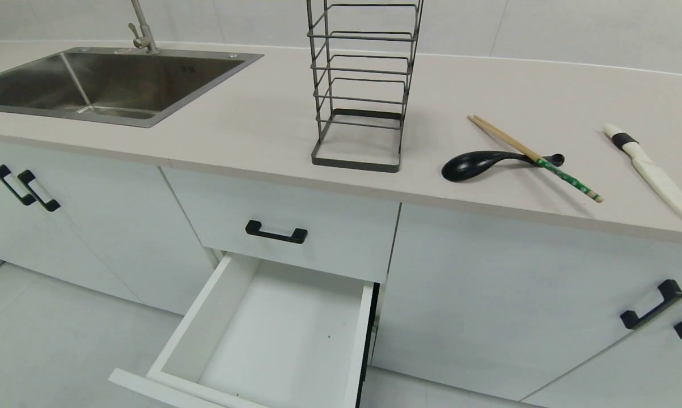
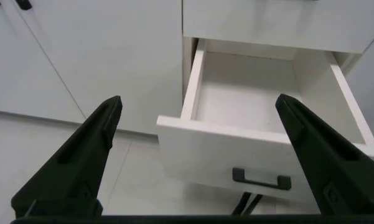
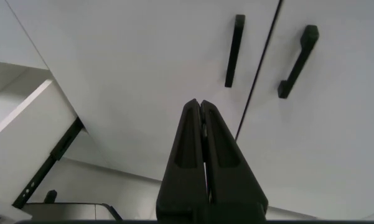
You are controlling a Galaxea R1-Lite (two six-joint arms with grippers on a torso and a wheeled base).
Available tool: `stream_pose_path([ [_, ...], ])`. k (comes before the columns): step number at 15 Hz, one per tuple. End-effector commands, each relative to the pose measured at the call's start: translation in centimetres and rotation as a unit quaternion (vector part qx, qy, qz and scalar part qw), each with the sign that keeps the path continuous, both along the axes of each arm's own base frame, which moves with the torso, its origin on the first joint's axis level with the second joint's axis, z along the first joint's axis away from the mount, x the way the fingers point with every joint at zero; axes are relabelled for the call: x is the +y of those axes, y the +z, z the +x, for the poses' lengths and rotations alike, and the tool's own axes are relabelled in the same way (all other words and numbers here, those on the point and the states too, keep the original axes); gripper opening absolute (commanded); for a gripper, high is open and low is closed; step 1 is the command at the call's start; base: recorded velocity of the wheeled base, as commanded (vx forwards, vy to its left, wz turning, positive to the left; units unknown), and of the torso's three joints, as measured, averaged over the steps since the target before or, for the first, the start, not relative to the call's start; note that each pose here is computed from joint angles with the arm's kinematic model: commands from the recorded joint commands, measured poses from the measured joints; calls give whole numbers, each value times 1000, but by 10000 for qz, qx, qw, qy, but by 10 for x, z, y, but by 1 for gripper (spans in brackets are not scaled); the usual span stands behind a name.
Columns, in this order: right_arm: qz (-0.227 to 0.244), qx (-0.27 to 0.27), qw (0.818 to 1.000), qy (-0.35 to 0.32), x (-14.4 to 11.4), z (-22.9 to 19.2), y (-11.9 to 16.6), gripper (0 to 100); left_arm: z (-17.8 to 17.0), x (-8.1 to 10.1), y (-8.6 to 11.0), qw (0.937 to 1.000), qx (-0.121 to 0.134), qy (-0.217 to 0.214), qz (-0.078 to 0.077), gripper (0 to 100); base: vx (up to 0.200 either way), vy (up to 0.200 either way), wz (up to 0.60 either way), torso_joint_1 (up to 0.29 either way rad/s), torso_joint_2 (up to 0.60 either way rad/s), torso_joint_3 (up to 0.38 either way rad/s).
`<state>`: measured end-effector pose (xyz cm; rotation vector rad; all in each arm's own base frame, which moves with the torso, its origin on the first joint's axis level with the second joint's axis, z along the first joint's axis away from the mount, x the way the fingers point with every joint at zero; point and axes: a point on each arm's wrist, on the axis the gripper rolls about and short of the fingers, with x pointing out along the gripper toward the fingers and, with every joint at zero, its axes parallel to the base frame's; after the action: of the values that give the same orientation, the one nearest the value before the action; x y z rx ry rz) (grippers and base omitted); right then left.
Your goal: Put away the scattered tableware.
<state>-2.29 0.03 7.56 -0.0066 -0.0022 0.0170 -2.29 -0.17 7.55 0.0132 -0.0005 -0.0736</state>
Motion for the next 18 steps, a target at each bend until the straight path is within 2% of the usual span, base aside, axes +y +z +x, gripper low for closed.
stream_pose_path([
  [1, 2, 3, 10000, -1, 0, 0, 0, 0, 0, 0, 0, 10000, 15, 0, 3, 100, 0, 0, 0, 0, 0, 0],
  [5, 2, -5, 10000, -8, 0, 0, 0, 0, 0, 0, 0, 10000, 16, 0, -5, 100, 0, 0, 0, 46, -69, -39],
  [11, 2, -5, 10000, -8, 0, 0, 0, 0, 0, 0, 0, 10000, 16, 0, -5, 100, 0, 0, 0, 159, -429, -202],
  [13, 2, -5, 10000, -8, 0, 0, 0, 0, 0, 0, 0, 10000, 16, 0, -5, 100, 0, 0, 0, 303, -447, -183],
  [15, 2, -5, 10000, -8, 0, 0, 0, 0, 0, 0, 0, 10000, 16, 0, -5, 100, 0, 0, 0, 202, -151, -90],
  [18, -5, -5, 10000, -1, 0, 0, 0, 0, 0, 0, 0, 10000, 16, 0, -5, 100, 0, 0, 0, 27, -24, -6],
])
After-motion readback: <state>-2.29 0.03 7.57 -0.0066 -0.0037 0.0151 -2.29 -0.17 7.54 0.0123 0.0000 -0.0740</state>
